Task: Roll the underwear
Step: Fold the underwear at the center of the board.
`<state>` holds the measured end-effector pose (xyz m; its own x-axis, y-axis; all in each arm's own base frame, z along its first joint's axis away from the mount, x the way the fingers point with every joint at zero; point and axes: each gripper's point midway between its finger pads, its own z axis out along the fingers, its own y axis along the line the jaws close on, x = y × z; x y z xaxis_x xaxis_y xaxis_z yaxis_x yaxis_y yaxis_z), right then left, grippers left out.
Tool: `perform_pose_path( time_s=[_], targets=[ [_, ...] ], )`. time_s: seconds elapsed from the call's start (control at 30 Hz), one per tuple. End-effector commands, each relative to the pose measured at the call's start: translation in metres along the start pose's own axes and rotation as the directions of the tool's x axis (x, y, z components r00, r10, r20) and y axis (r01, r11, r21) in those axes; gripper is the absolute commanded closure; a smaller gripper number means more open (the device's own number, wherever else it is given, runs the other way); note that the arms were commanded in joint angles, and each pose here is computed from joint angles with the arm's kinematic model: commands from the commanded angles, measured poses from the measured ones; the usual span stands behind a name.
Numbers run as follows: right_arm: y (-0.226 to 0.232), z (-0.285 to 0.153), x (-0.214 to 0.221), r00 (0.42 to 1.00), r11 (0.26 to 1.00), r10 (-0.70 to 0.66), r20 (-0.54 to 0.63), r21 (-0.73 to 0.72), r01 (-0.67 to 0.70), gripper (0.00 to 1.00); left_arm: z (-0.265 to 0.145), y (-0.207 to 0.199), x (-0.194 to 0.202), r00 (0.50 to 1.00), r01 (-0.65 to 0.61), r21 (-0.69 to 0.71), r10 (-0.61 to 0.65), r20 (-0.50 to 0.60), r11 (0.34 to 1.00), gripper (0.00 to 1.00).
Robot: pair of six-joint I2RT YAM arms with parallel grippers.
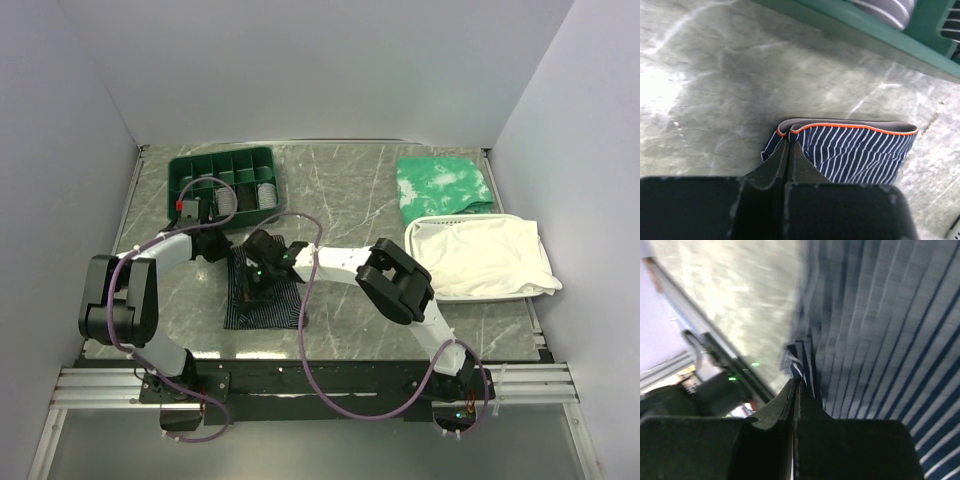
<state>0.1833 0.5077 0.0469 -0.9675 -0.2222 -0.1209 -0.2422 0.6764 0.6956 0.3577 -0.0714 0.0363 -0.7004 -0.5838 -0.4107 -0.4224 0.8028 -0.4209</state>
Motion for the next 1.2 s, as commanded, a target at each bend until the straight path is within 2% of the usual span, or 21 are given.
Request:
perform_pose_path(
  time_s=[0.0, 0.33, 0.5, 0.7, 0.83, 0.97, 1.17],
  targets=[
    [-0.006, -0.002, 0.013, 1.0, 1.0, 0.01, -0.012, -0.004, -0.01, 1.0, -0.008, -0.001, -0.018, 0.997, 0.019, 0.009, -0.019, 0.069, 1.0, 0.99],
    [0.019, 0.0, 0.007, 0.999, 0.992, -0.039, -0.004, -0.124, 0.038, 0.98, -0.01, -0.001, -0.03, 0.996, 0.044, 0.035, -0.047, 0.082, 0.998, 0.99],
    [0.034, -0.003, 0.008, 0.998, 0.982, -0.058, -0.021, -0.182, 0.053, 0.91, -0.013, -0.006, -0.032, 0.995, 0.046, 0.065, -0.052, 0.085, 0.997, 0.97],
    [0.052, -0.008, 0.009, 0.996, 0.967, -0.08, -0.036, -0.245, 0.069, 0.88, -0.013, -0.005, -0.031, 0.995, 0.054, 0.062, -0.059, 0.079, 0.997, 0.96],
    [0.049, -0.003, 0.013, 0.995, 0.97, -0.08, -0.057, -0.235, 0.065, 0.85, -0.016, -0.004, -0.035, 0.993, 0.063, 0.047, -0.067, 0.095, 0.997, 0.96],
    [0.041, 0.004, 0.02, 0.993, 0.969, -0.071, -0.092, -0.243, 0.047, 0.74, -0.018, -0.002, -0.037, 0.992, 0.07, 0.037, -0.073, 0.1, 0.997, 0.94],
    [0.043, -0.007, 0.02, 0.992, 0.96, -0.111, -0.058, -0.263, 0.092, 0.68, -0.026, -0.001, -0.045, 0.988, 0.081, 0.027, -0.084, 0.133, 0.996, 0.86]
  ],
)
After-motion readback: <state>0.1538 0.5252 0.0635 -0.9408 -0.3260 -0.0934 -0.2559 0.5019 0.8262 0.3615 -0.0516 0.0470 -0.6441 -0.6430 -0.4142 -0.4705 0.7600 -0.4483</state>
